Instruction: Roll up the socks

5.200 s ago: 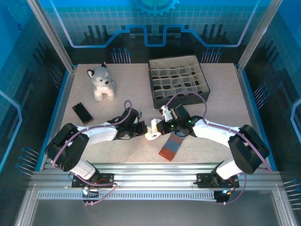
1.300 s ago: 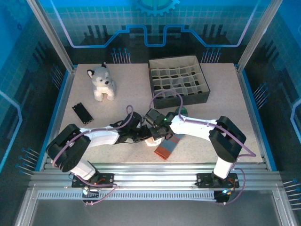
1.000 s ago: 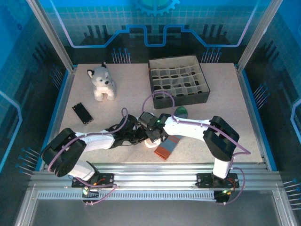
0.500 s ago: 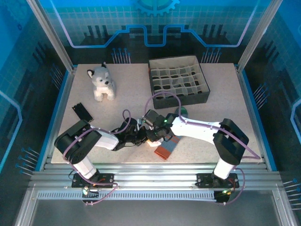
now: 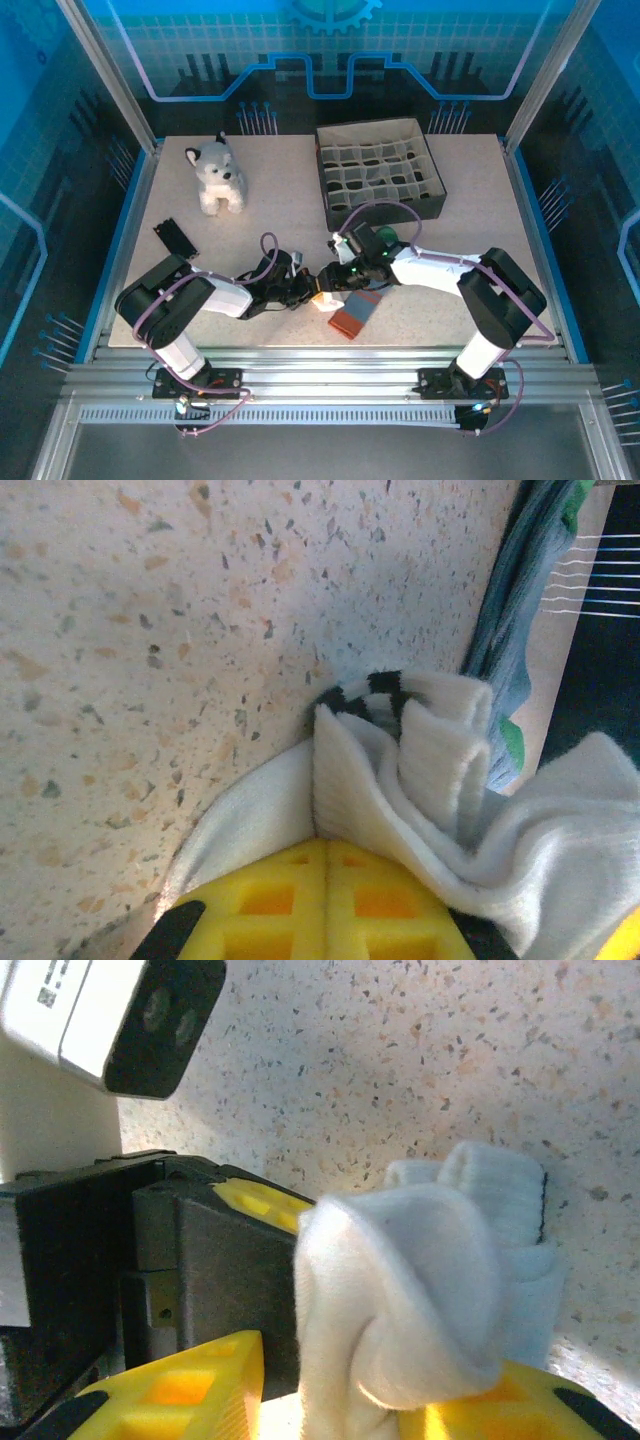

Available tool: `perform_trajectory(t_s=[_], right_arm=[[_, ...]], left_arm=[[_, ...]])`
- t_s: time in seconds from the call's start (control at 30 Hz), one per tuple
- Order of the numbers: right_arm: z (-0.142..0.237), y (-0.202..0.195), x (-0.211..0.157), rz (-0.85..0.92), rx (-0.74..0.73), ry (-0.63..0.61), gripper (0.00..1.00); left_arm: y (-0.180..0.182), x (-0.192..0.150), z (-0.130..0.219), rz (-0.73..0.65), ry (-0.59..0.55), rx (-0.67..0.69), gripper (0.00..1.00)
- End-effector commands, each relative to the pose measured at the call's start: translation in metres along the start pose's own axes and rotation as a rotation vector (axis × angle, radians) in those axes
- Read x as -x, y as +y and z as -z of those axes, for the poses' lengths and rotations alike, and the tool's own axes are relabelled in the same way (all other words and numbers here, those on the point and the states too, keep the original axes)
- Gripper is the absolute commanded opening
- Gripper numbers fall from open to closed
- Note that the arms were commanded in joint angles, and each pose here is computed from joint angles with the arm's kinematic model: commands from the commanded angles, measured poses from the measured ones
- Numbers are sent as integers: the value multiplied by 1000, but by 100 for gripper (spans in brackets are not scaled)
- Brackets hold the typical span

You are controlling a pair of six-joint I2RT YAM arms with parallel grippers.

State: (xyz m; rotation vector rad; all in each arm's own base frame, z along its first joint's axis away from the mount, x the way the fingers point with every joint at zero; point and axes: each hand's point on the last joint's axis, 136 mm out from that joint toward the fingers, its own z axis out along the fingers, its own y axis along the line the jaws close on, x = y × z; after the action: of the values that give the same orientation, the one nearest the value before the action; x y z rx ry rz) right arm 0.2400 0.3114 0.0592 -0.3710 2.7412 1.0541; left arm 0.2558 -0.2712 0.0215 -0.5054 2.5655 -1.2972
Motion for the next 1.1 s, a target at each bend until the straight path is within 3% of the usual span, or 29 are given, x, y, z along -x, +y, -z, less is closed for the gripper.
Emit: perform_trajectory(t_s=[0.0, 0.33, 0.73, 1.07], right_arm=[[-1, 23, 2, -32, 150, -13, 37], [14, 14, 13, -112, 233, -91, 46], [55, -17, 19, -92, 50, -158, 47], [61, -81, -1, -230, -213, -148, 36]], left_arm=[[27, -7, -1, 4, 20, 117, 2], [34, -9, -1, 7, 26, 142, 1], [41, -10, 0, 3, 30, 172, 1], [45, -11, -1, 1, 35, 184, 1]])
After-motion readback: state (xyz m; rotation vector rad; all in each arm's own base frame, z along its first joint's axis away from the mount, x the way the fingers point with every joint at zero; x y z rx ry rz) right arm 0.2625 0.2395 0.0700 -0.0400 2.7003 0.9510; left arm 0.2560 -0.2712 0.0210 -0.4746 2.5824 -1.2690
